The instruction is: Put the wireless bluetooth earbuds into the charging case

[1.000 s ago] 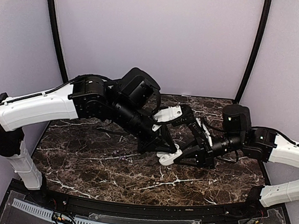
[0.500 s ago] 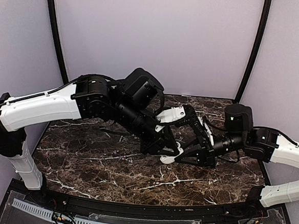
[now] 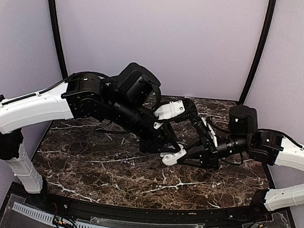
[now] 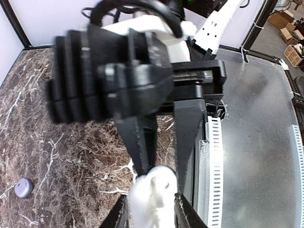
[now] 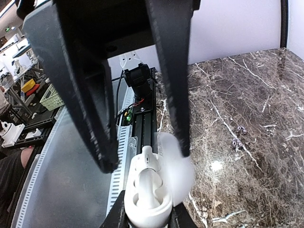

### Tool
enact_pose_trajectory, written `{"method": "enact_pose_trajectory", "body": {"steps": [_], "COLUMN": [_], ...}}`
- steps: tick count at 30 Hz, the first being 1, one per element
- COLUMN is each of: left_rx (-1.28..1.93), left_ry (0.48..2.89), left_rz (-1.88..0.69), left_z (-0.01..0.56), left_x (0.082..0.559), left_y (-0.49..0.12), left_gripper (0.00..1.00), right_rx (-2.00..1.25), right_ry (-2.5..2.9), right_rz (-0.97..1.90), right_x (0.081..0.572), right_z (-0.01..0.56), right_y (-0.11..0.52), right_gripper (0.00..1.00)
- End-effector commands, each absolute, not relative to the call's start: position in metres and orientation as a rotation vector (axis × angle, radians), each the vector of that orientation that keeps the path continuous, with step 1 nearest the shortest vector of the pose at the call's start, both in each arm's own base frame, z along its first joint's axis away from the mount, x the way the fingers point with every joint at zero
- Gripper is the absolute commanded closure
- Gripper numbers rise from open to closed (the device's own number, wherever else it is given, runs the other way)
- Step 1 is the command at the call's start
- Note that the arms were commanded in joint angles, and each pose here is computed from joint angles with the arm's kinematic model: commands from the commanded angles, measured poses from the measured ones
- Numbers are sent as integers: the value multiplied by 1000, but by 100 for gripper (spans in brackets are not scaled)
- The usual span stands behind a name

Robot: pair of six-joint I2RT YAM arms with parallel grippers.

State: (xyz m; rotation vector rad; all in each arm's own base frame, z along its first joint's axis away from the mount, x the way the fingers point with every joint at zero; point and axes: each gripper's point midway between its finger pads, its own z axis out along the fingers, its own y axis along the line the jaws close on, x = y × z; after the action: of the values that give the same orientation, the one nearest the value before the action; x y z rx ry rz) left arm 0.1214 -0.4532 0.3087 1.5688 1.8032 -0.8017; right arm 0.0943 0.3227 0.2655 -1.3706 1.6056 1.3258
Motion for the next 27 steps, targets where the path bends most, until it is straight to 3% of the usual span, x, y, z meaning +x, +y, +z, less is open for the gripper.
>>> {"method": "enact_pose_trajectory", "body": {"steps": [1, 9, 14, 27], "left_rx": [1493, 1420, 1433, 1488], "left_ry": [1732, 1708, 1808, 1837], "left_rz": [-758, -755, -637, -662], "left_z": [345, 357, 321, 300], "left_x": [131, 136, 148, 144], "left_y": [-439, -425, -419, -434], "left_gripper": [68, 75, 80, 81], "right_rx": [-1389, -1380, -1363, -1350], "right_ry": [1533, 1532, 1518, 1479], "right_rz": [1360, 1362, 1365, 1372], "right_x": [88, 88, 90, 88], "right_z": [276, 276, 283, 293], "right_y": [325, 325, 326, 323], "right_gripper": [100, 100, 100, 100]}}
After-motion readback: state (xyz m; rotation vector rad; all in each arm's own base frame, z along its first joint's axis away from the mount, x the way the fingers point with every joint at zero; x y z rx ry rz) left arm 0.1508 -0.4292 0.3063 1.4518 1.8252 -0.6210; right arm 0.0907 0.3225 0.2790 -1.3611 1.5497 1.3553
